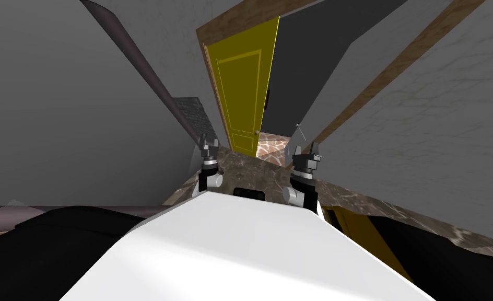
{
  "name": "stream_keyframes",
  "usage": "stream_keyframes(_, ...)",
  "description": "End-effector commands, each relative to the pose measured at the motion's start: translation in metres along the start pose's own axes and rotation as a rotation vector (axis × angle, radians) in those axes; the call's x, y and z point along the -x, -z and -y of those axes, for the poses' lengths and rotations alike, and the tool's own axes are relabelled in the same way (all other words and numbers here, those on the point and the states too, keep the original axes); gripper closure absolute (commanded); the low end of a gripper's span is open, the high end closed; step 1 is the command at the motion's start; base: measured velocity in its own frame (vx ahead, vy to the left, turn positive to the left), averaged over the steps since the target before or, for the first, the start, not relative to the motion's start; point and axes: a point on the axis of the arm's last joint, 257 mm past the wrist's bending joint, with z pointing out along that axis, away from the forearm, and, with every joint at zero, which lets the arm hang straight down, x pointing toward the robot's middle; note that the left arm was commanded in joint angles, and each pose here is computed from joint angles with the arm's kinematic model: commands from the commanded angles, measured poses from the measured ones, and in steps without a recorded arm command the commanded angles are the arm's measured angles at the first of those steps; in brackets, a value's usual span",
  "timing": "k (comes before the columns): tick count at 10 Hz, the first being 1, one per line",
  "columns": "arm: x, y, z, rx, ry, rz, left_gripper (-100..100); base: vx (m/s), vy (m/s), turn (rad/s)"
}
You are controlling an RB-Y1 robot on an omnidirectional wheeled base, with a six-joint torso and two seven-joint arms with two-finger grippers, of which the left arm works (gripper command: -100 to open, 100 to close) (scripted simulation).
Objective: Push the door open
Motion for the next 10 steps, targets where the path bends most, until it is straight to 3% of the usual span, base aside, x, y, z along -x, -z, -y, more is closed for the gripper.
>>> stream_keyframes(1, 0.005, 0.0023, -0.01, 0.015, 0.035, 0.003, -100, 0.094, 0.014, -0.102)
stream_keyframes(10, 0.021, 0.0211, -0.07, 0.101, 0.247, 0.05, -100, 0.093, 0.018, -0.141)
